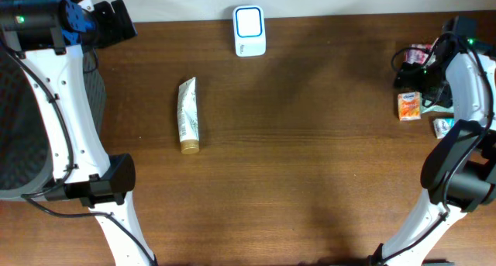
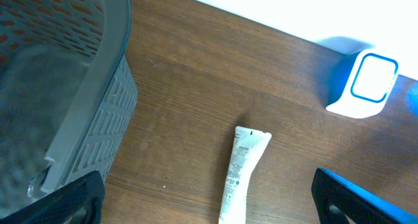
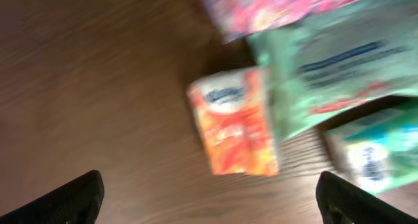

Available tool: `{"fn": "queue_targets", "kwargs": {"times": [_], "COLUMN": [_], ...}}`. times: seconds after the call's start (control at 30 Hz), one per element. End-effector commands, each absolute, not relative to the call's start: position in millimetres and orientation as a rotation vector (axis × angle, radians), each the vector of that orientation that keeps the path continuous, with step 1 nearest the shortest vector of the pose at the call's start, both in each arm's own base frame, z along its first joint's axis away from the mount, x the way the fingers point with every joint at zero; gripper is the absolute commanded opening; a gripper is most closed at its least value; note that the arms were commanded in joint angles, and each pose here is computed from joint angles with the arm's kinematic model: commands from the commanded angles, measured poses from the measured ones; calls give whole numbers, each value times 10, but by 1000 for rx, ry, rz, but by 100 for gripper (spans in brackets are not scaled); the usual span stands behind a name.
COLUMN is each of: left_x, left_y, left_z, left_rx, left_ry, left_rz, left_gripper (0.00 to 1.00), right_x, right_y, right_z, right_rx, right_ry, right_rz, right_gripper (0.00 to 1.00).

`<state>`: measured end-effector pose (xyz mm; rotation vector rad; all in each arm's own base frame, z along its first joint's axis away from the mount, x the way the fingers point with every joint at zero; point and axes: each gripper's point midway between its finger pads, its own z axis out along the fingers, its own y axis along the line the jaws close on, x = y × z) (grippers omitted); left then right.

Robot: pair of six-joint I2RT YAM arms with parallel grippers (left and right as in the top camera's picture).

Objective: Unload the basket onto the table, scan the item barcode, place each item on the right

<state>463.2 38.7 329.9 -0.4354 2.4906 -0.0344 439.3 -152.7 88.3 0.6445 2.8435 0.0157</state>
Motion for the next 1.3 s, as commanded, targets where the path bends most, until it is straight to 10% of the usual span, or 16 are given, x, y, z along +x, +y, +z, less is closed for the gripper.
{"fn": "queue_targets", "kwargs": {"times": [0.0,0.13,0.33,0.7,0.9,1.27], "left_x": [4585,4585,4585,4592,4520,4129], "left_y": [408,408,408,398,-649,-916], "left_z": [3411,3411,3411,3415,3494,987], "left_rx": [-423,-423,-423,-425,-97,-248], "left_ry": [2464,2464,2464,2461,2496,3085], "left_rz": [-23,-23,-23,-32,-655,260], "left_gripper": [99,99,99,99,99,96], "right_x": [4530,4540,4534,4630,4599,4600], "right_y": [-801,446,1734,-160,-545,-545], "right_z": [1269,1745,1365,1160,1160,1160], "right_rx": [525,231,-27,545,661,661], "right_ry": [2744,2635,2800,2818,2790,2790], "right_rz": [548,1131,700,179,162,163], "right_gripper": [99,100,99,99,99,99]}}
